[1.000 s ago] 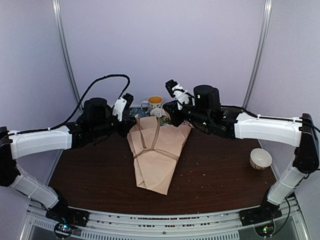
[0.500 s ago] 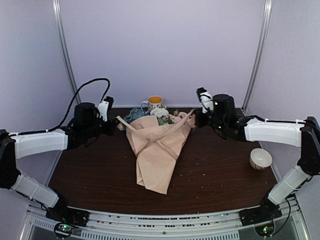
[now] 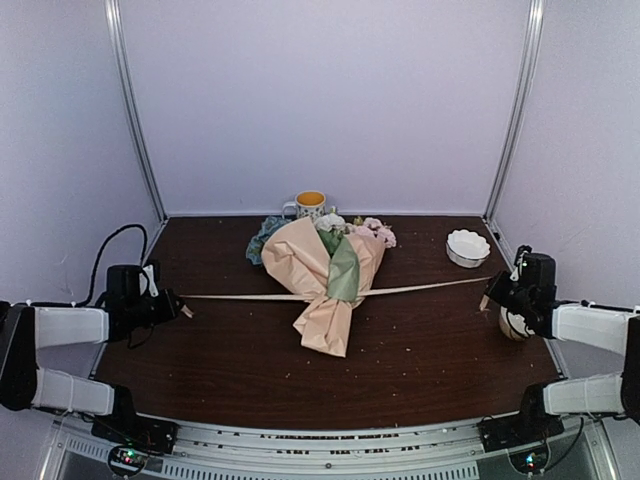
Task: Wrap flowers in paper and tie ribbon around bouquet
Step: Tie the ribbon around the folded bouquet.
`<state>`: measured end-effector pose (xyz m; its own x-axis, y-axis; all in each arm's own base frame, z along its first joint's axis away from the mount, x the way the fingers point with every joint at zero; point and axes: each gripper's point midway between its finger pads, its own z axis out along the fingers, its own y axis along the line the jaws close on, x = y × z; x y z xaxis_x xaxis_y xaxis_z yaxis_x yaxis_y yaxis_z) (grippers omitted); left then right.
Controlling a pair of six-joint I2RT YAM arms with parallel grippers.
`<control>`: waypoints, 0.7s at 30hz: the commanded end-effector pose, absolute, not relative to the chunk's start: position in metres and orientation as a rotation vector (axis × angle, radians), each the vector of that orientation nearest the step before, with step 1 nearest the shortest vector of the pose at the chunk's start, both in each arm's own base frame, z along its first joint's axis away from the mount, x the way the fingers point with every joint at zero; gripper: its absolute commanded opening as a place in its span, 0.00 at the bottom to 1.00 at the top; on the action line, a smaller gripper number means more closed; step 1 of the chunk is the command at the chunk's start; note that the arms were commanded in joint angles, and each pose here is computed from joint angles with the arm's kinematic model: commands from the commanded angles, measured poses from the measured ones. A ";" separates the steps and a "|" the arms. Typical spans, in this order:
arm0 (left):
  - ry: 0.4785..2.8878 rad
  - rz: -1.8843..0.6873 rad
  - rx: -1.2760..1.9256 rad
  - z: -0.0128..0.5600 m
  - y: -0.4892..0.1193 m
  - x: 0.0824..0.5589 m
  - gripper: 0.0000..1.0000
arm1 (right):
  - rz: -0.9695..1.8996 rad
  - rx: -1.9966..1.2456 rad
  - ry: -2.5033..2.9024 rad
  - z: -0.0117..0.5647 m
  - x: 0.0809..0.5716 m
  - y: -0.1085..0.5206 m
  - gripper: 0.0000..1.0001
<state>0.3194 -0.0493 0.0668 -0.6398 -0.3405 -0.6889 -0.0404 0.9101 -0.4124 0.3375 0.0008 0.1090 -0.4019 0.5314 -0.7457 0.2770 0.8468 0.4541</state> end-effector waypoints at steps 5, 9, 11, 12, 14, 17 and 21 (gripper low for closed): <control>2.141 -0.335 -0.564 0.063 0.014 0.326 0.00 | 0.206 0.876 1.831 0.117 0.336 -0.064 0.00; 2.130 -0.350 -0.583 0.063 0.017 0.325 0.00 | 0.218 0.898 1.829 0.111 0.333 -0.066 0.00; 2.126 -0.362 -0.595 0.061 0.019 0.324 0.00 | 0.230 0.910 1.825 0.110 0.332 -0.069 0.00; 2.123 -0.365 -0.600 0.061 0.019 0.324 0.00 | 0.236 0.912 1.824 0.109 0.332 -0.069 0.00; 2.121 -0.365 -0.602 0.061 0.020 0.323 0.00 | 0.243 0.915 1.823 0.108 0.332 -0.070 0.00; 2.116 -0.366 -0.603 0.062 0.021 0.323 0.00 | 0.254 0.914 1.828 0.107 0.333 -0.070 0.00; 2.095 -0.415 -0.520 0.072 0.009 0.327 0.00 | 0.311 0.800 1.853 0.120 0.342 -0.052 0.00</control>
<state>0.3129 -0.0452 0.0611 -0.6513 -0.4495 -0.6114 -0.0585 0.8330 -0.5501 0.3331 -0.0026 0.0947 -0.4174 0.6591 -0.6255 0.2786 0.7481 0.6023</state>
